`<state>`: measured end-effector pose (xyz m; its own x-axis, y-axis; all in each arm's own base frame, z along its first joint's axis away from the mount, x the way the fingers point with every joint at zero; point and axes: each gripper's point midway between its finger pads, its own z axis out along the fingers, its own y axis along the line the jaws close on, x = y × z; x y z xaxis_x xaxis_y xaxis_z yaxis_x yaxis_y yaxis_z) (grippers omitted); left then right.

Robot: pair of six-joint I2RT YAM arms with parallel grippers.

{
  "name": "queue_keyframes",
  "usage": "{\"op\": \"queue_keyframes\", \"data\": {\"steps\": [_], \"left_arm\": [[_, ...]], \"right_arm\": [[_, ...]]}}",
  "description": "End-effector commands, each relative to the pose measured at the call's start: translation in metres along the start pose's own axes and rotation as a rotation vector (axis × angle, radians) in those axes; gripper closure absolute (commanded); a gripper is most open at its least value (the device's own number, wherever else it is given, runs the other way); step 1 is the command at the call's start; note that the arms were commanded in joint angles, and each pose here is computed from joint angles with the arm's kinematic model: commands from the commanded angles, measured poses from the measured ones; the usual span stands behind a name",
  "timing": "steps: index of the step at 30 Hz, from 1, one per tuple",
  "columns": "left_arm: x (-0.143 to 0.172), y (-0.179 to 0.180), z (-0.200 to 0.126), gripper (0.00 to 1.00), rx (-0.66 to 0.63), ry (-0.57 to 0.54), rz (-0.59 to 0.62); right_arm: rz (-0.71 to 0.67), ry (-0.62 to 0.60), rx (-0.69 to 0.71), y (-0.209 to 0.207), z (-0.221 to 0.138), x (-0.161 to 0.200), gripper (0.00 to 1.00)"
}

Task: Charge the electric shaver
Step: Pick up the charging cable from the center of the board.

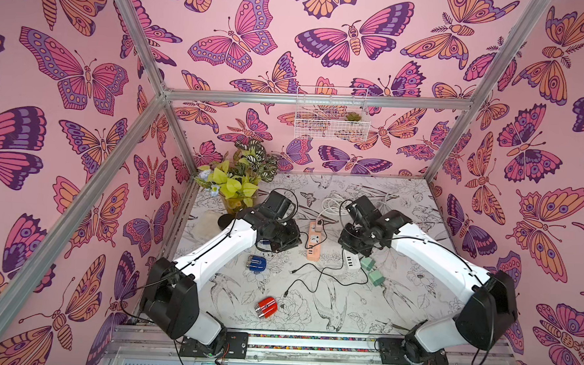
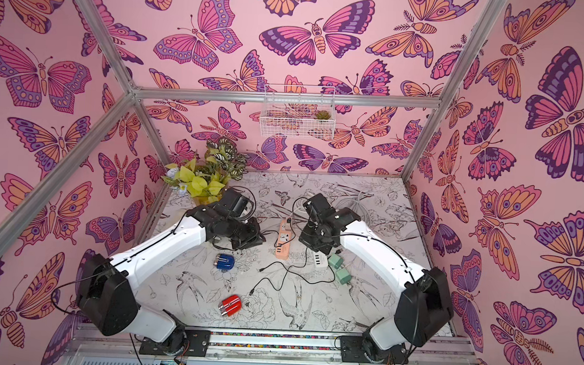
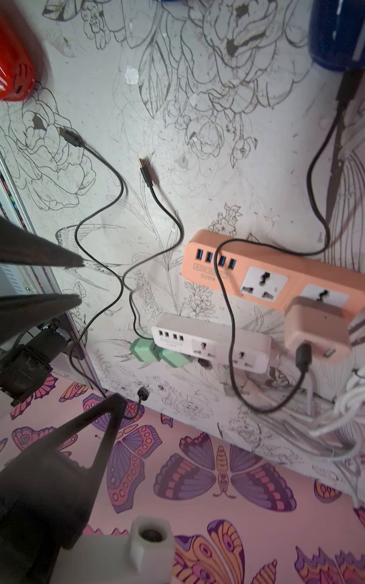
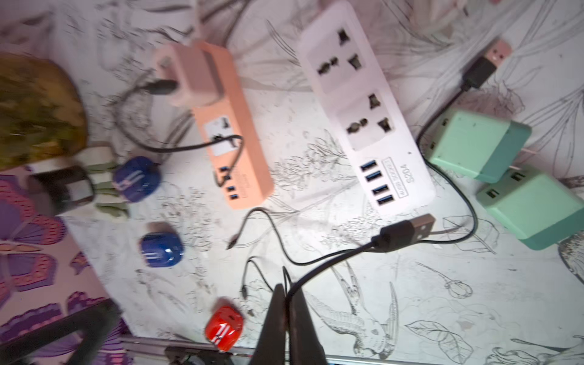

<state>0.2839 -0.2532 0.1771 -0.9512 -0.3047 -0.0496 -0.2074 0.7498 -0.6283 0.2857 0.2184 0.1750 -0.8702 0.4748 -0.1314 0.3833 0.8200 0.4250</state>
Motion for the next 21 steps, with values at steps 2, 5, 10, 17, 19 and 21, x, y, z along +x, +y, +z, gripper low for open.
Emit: {"op": "queue_keyframes", "data": {"steps": [2,5,10,17,19,21], "left_arm": [[0.003,-0.052,-0.027,0.79,0.229,-0.024,0.202],[0.015,-0.067,-0.036,0.77,0.304,-0.037,0.348],[0.022,-0.064,-0.025,0.65,0.270,-0.119,0.478],[0.027,-0.072,0.005,0.59,0.263,-0.179,0.596],[0.031,-0.075,0.014,0.59,0.256,-0.172,0.618],[0.030,-0.075,0.021,0.59,0.243,-0.172,0.625]], "right_arm": [[0.084,0.001,-0.011,0.013,-0.009,-0.011,1.00],[0.133,0.007,-0.046,0.031,-0.016,-0.017,1.00],[0.206,0.094,-0.063,0.046,0.000,-0.011,1.00],[0.236,0.149,-0.110,0.056,-0.007,-0.004,1.00],[0.238,0.157,-0.122,0.057,-0.010,-0.003,1.00],[0.241,0.166,-0.126,0.057,-0.012,-0.001,1.00]]}}
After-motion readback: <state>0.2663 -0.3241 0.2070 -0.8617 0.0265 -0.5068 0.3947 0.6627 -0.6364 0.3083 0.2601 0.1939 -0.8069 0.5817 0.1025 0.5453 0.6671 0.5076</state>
